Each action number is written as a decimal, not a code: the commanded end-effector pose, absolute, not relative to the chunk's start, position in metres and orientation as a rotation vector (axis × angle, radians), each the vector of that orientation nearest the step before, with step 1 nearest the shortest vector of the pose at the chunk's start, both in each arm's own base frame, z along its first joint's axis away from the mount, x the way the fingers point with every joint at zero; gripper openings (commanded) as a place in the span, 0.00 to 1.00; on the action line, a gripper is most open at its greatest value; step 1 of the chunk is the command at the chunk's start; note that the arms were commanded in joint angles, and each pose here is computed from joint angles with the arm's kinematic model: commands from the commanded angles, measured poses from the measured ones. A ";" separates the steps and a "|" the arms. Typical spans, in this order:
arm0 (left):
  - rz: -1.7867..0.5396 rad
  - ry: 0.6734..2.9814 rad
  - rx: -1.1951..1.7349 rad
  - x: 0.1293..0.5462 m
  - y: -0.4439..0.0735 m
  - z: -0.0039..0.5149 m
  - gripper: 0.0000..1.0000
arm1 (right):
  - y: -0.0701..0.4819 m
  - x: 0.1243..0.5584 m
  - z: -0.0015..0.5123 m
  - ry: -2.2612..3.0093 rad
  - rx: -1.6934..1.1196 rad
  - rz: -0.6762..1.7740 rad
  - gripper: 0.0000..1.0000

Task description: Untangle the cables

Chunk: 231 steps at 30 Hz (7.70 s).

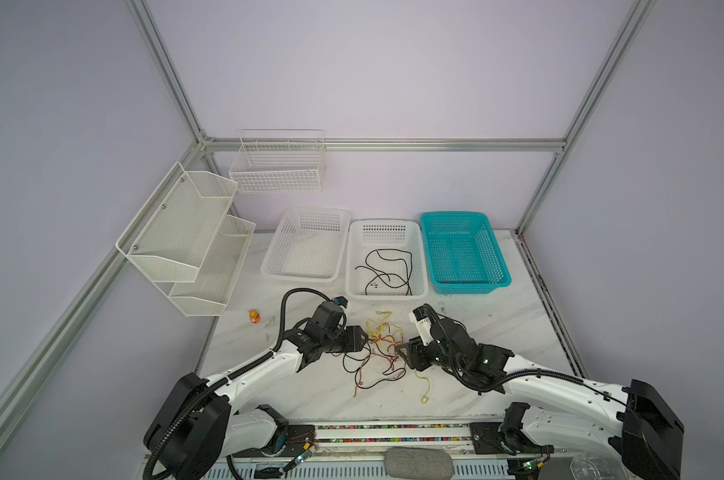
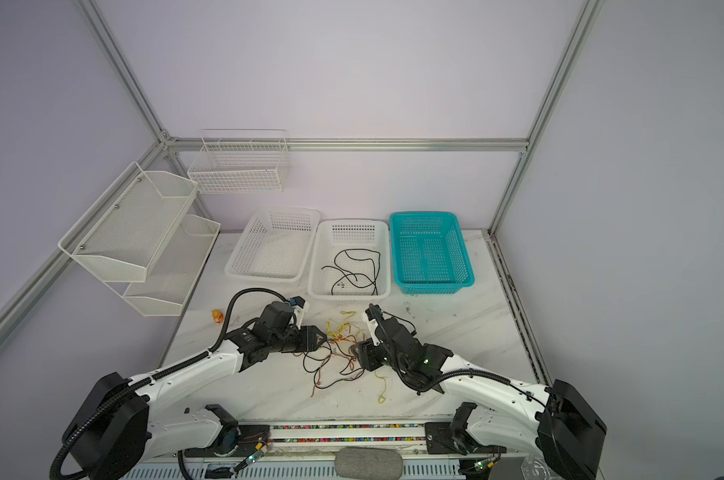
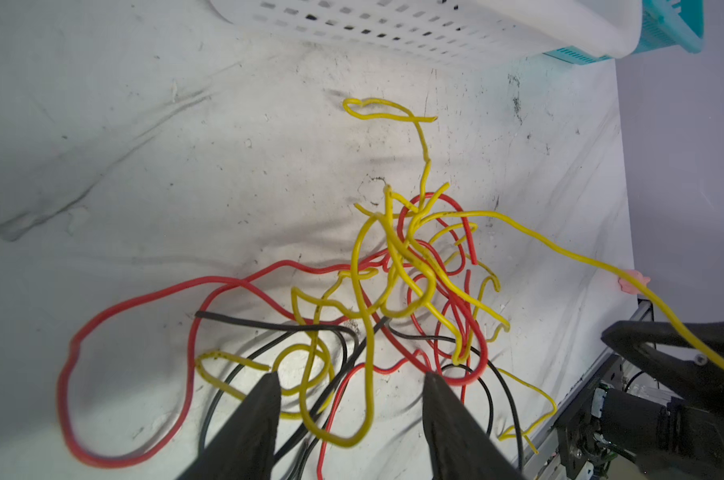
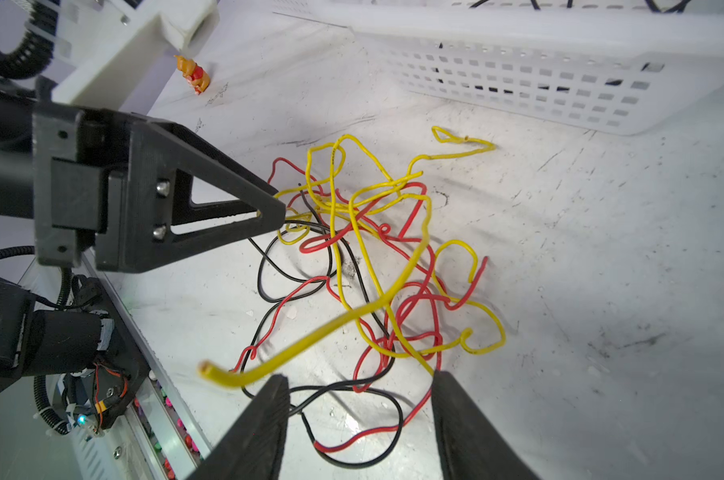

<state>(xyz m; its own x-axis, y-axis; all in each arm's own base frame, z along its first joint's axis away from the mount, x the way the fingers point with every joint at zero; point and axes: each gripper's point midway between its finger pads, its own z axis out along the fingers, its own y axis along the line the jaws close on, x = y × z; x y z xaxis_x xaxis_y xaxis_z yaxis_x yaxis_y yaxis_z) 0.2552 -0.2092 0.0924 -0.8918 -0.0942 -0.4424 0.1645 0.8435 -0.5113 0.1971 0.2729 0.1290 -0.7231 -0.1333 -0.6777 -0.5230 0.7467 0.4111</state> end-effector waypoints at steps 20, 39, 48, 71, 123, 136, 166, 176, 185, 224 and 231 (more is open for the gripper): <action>-0.634 2.557 0.171 0.282 -0.221 0.111 0.32 | 0.281 0.188 0.118 2.297 -0.513 0.887 0.57; -0.795 2.469 0.194 0.264 -0.230 0.172 0.00 | 0.307 0.186 0.153 2.159 -0.512 1.081 0.57; -0.792 2.473 0.214 0.247 -0.235 0.181 0.00 | 0.335 0.196 0.174 2.206 -0.284 1.285 0.56; -0.744 2.440 0.170 0.247 -0.227 0.186 0.00 | 0.335 0.196 0.140 2.323 0.017 1.355 0.41; -0.690 2.395 0.183 0.236 -0.208 0.200 0.00 | 0.317 0.213 0.137 2.282 0.045 1.170 0.00; -0.497 2.270 0.221 0.215 -0.146 0.290 0.00 | 0.252 0.199 0.098 2.325 0.216 0.999 0.00; -0.006 2.260 0.089 0.218 -0.055 0.297 0.00 | 0.096 0.228 0.252 2.019 0.455 0.532 0.00; -0.013 2.319 0.108 0.224 -0.059 0.270 0.00 | 0.051 0.215 0.353 1.815 0.466 0.425 0.00; -0.382 2.325 0.195 0.221 -0.113 0.258 0.00 | 0.133 0.230 0.316 2.028 0.167 0.618 0.00; -0.139 2.290 0.105 0.211 -0.066 0.282 0.00 | 0.151 0.263 0.117 2.374 0.306 0.529 0.00; -0.098 2.252 0.086 0.201 -0.050 0.297 0.00 | 0.107 0.278 0.100 2.394 0.452 0.571 0.00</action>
<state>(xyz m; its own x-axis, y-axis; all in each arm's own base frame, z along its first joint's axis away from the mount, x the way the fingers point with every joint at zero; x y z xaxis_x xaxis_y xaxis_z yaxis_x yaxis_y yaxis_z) 0.2034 -0.0735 0.2621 -0.6993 0.0259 -0.7143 0.1483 0.9829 -0.1096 0.2766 0.1224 0.1102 -0.7403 0.4335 -0.5138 0.1432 0.8484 0.5096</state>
